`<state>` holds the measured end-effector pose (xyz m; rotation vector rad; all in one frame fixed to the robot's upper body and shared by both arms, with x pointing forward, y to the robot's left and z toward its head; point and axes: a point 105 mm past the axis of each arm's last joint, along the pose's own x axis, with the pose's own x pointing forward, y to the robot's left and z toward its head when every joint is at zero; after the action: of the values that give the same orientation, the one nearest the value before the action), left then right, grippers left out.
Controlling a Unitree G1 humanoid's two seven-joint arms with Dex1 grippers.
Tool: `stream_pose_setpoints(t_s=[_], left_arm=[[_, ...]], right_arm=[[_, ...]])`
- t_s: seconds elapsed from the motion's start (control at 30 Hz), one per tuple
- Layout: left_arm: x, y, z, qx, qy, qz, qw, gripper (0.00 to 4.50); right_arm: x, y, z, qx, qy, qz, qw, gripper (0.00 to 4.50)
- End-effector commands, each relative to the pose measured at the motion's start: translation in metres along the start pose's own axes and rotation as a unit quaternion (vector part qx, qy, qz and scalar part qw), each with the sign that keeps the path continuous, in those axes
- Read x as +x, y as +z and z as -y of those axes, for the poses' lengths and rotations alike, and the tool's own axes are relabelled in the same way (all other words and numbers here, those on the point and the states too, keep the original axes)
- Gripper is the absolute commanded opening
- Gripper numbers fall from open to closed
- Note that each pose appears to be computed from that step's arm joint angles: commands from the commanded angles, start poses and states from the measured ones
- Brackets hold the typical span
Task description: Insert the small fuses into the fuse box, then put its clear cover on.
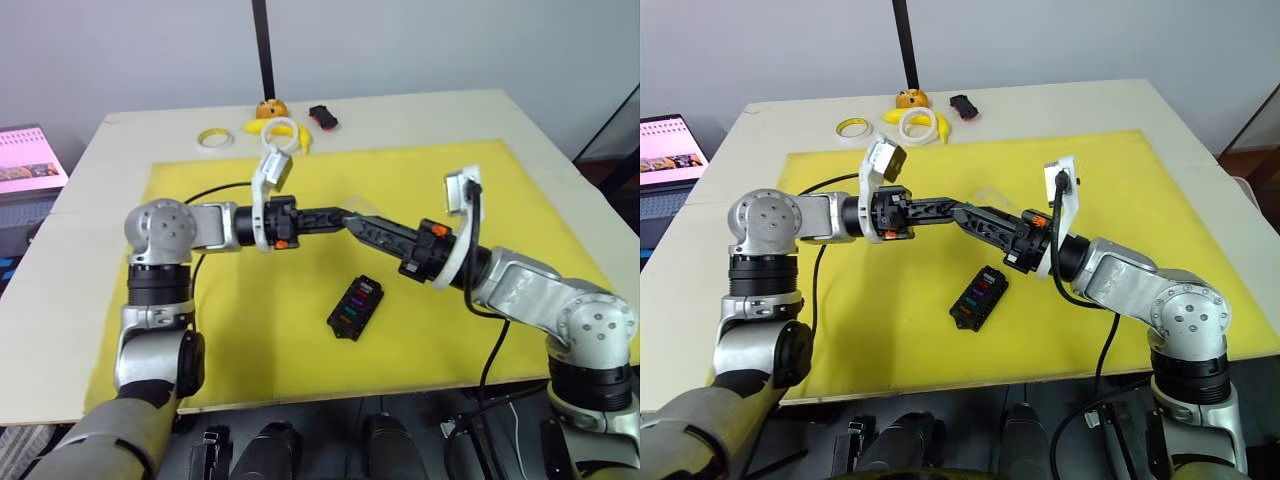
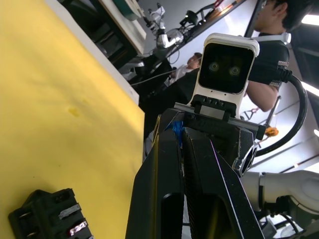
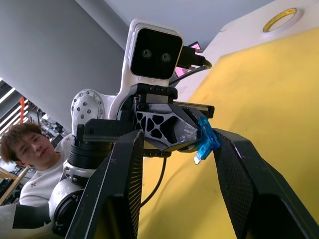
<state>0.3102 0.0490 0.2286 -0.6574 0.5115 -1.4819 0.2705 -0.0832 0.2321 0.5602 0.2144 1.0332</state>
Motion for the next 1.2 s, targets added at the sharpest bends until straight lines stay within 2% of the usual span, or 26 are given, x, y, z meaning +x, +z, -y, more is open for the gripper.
stream_pose_setpoints(t_s=[0.03,0.23,0.43,0.53,0.6,1.2], left_arm=[[-0.002,0.007,0.011,0.025,-0.013,0.002,1.000,0.00],[-0.003,0.009,0.012,0.024,-0.014,0.004,1.000,0.00],[0.000,0.008,0.013,0.025,-0.017,0.002,1.000,0.00],[0.000,0.008,0.009,0.023,-0.013,0.004,1.000,0.00],[-0.001,0.008,0.008,0.023,-0.013,0.005,1.000,0.00],[-0.002,0.003,0.007,0.020,-0.026,0.004,0.999,0.00]], right_arm=[[-0.005,0.012,-0.008,-0.011,0.016,0.020,1.000,2.21],[-0.014,0.017,-0.005,-0.016,0.006,0.024,1.000,2.21],[-0.011,0.014,-0.001,-0.022,-0.005,0.020,1.000,2.21],[-0.009,0.016,0.000,-0.021,-0.006,0.027,0.999,1.32],[-0.010,0.016,-0.001,-0.021,-0.006,0.028,0.999,0.38],[-0.010,0.012,-0.006,-0.026,0.003,0.016,1.000,0.38]])
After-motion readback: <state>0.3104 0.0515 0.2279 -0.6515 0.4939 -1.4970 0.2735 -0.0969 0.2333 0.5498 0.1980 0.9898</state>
